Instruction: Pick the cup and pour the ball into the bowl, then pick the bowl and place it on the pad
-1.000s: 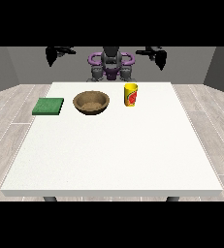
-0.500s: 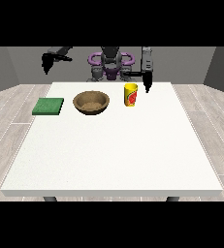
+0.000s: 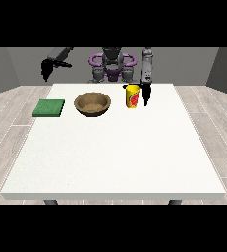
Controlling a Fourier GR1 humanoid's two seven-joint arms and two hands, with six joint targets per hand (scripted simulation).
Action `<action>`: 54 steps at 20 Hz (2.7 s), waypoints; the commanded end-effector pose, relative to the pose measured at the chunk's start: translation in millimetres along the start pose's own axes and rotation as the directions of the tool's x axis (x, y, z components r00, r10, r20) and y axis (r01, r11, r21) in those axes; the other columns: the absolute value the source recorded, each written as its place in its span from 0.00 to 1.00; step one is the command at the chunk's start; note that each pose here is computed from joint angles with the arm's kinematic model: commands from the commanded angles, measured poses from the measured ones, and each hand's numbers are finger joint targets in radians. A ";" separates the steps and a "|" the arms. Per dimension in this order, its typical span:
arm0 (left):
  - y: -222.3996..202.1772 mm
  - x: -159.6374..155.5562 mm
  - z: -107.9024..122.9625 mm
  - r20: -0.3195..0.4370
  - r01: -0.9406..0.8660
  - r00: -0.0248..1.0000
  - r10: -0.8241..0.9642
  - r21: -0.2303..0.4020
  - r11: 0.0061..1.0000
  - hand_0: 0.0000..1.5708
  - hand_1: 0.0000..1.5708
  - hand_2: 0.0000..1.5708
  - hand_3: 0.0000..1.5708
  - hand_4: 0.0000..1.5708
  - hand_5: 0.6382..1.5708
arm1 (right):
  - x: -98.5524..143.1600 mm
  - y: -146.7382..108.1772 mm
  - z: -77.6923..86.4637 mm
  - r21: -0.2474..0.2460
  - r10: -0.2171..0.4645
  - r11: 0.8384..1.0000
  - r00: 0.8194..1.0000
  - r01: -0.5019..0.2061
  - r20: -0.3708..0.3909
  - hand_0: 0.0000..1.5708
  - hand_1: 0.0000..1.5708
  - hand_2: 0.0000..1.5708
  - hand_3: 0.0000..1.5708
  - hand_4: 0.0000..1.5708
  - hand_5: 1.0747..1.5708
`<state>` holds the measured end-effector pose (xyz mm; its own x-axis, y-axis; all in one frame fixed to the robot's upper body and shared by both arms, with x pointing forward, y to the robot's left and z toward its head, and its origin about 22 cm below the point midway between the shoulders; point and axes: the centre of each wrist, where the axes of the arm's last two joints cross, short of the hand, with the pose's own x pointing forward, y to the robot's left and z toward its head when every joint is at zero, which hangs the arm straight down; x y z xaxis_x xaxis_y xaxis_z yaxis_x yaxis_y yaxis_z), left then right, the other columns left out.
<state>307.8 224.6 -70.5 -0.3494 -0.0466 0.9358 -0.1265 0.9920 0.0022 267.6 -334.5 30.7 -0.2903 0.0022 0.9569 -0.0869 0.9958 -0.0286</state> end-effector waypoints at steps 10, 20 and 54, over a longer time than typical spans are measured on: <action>2.6 -30.2 -6.9 0.021 0.009 1.000 -0.010 0.032 0.999 0.00 0.00 0.00 0.00 0.00 0.99 | 7.2 -9.2 -10.3 0.025 0.004 1.000 0.999 -0.005 0.054 0.00 0.00 0.00 0.00 0.00 1.00; -15.3 -38.9 34.9 0.042 0.351 0.936 -0.351 0.004 0.936 0.84 0.84 1.00 1.00 0.95 0.65 | 11.6 -27.0 -17.4 -0.010 0.020 1.000 1.000 -0.020 0.010 0.00 0.00 0.00 0.00 0.00 1.00; -98.9 76.3 -132.3 0.276 0.997 -0.011 -0.961 -0.076 -0.033 0.98 0.98 1.00 1.00 0.95 0.75 | -43.8 -62.4 21.6 -0.033 -0.038 0.999 0.964 0.031 -0.264 0.00 0.00 0.00 0.00 0.00 1.00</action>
<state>417.7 167.5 47.7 -0.1195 -0.9910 0.0604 -0.2630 0.0902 0.9606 265.0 -397.6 -15.1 -0.0513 -0.0216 0.9984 -0.0545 0.9983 0.0188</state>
